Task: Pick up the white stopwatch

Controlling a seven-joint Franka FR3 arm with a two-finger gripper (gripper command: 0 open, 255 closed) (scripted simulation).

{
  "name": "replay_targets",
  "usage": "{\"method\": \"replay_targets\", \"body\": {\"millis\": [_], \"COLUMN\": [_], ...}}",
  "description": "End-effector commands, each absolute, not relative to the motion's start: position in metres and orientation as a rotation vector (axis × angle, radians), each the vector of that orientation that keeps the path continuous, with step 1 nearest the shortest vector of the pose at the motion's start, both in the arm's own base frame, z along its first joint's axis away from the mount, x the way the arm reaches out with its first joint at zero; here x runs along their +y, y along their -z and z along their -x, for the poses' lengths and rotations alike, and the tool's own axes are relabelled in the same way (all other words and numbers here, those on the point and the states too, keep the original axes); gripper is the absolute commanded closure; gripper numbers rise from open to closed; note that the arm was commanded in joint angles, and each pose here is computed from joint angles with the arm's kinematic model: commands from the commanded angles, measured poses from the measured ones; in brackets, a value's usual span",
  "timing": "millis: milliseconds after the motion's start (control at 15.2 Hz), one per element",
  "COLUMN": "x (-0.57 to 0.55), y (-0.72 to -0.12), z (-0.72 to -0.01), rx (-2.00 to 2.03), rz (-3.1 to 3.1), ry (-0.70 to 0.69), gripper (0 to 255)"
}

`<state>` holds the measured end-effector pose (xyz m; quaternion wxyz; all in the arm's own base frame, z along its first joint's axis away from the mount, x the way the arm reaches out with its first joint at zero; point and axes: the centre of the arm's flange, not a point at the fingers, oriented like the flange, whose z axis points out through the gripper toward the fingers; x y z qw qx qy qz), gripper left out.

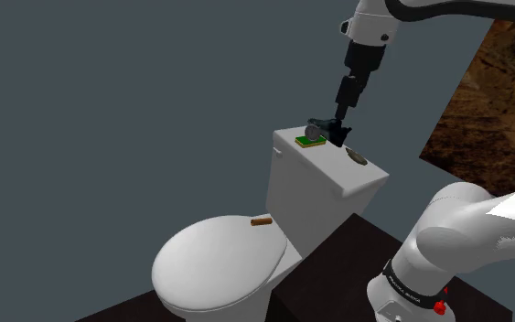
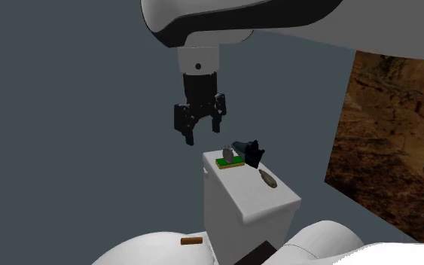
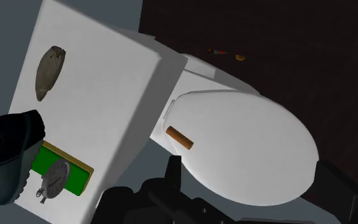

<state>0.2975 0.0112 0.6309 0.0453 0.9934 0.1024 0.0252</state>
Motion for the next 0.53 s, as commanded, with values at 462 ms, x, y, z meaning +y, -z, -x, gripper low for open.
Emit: {"method": "replay_targets", "body": {"millis": [462], "x": [-0.05], "y": [-0.593], "z": [-0.355], "rx": [0.234], "rz": [-3.052], "ry": [-0.093], "gripper": [0]}}
